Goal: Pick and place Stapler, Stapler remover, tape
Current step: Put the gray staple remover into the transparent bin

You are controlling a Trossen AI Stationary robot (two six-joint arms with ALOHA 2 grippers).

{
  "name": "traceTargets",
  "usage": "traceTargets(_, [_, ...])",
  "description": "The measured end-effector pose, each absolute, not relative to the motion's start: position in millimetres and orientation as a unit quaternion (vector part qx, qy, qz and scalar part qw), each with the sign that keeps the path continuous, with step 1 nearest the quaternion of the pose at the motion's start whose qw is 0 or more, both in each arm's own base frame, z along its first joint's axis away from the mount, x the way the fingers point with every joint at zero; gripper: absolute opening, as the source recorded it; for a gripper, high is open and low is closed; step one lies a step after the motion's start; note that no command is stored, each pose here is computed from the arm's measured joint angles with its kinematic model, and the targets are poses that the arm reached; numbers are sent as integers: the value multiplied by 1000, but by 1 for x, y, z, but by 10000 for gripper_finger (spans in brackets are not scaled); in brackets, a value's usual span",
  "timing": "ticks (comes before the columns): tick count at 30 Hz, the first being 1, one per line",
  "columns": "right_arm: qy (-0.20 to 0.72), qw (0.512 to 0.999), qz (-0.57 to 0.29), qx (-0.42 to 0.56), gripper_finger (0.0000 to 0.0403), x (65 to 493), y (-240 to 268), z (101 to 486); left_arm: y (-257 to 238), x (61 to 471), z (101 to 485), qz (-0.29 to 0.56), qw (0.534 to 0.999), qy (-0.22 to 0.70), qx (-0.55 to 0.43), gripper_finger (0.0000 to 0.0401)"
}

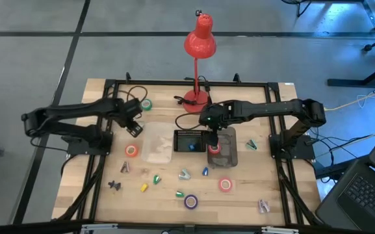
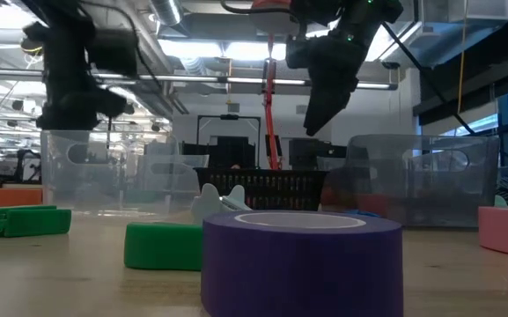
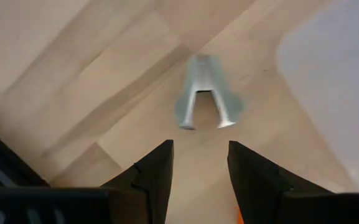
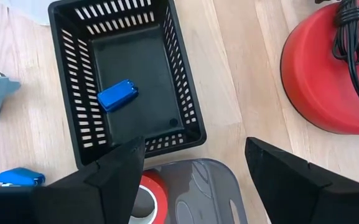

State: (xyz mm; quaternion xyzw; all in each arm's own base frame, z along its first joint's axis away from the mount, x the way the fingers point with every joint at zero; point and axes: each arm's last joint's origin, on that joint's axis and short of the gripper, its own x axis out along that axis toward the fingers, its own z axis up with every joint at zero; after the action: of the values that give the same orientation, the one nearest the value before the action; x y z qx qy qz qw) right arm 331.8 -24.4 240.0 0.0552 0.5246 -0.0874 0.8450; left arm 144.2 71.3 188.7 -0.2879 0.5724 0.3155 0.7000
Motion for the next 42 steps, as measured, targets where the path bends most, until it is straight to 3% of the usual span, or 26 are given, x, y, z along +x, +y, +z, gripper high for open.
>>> traceTargets(20, [525,845,-89,57,278,332,-24,240,111,153,156,281,678,601,-317,145])
traceTargets(23, [525,845,-89,57,278,332,-24,240,112,154,152,276,670,612,-316,133])
traceTargets(26, [525,845,-89,57,278,332,-24,240,112,155,150,273,667,617,-315,95])
traceTargets(30, [525,845,-89,57,278,332,-24,240,112,155,153,265,682,610,-304,23])
traceTargets(42, [525,844,-90,59,278,332,-24,240,96,140,197,219,772,513,-304,23])
